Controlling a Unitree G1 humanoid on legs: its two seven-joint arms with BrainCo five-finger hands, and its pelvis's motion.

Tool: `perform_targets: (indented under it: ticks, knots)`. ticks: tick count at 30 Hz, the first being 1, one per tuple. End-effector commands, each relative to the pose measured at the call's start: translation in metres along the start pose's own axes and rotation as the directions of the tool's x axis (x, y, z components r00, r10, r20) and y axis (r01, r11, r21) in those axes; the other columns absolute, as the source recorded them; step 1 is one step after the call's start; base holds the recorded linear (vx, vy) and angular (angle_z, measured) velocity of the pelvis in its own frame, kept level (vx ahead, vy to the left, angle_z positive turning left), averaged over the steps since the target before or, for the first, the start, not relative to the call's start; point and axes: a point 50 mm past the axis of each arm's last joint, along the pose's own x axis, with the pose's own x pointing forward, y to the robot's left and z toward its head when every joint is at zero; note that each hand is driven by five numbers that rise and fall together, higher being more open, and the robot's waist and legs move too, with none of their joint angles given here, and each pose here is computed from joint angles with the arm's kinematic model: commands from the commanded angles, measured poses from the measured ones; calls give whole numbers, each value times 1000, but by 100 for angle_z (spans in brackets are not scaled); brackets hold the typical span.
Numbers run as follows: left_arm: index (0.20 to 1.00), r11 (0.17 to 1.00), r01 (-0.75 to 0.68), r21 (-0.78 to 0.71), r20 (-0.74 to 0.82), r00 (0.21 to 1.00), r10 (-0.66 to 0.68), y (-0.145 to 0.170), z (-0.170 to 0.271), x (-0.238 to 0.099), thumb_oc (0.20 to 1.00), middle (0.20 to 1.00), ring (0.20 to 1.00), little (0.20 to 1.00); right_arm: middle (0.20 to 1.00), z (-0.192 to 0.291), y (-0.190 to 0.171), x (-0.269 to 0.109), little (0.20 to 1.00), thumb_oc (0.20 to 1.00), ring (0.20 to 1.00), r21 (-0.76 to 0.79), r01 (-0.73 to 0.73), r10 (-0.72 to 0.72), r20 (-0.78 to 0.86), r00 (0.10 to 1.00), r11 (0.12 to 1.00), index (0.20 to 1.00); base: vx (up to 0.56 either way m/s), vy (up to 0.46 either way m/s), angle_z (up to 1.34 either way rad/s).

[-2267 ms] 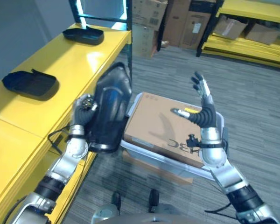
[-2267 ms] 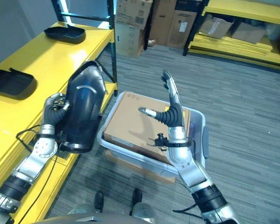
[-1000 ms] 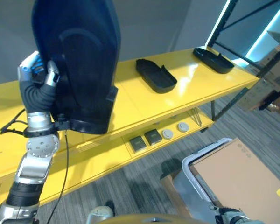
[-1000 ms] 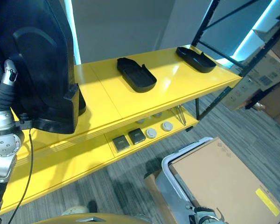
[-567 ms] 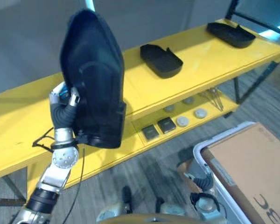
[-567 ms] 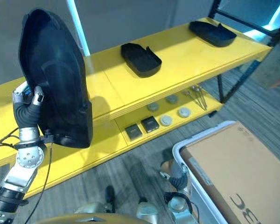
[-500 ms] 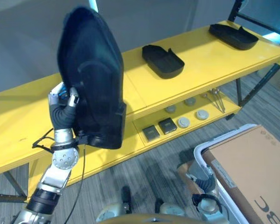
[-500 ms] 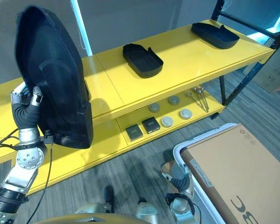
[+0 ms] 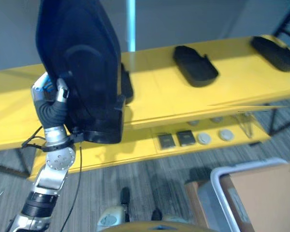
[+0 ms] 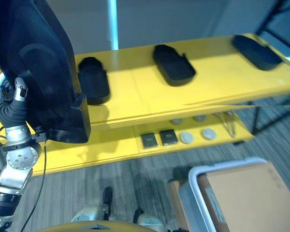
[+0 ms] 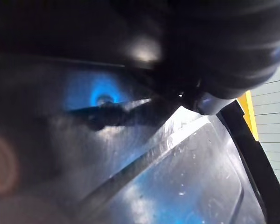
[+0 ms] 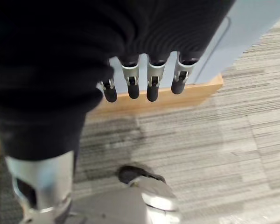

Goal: Move parts from the plastic box to the shelf.

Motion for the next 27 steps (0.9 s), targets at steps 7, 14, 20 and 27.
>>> perform_targets:
  ticks: [7,14,20,27]
  knots:
    - [200,998,64,-14,102,993,-63,10,21,16,200,200,200,200,1000,17,-20,-2,1000,1000,1000,102,-108,119,-110,987,989,1000,90,347,55]
    - [200,990,129,59,62,989,-132,20,12,26,200,200,200,200,1000,-2,-29,-4,1000,1000,1000,98,-40,62,-231,971,994,1000,124,548,-38]
    - [200,980,197,41,-7,980,-197,10,4,42,200,200,200,200,1000,-19,-13,-4,1000,1000,1000,177,-40,92,-297,951,983,1000,82,371,12]
    - [200,997,66,36,-99,993,-63,17,-11,41,200,200,200,200,1000,-29,-3,-3,1000,1000,1000,151,-97,136,-273,952,984,1000,63,166,0]
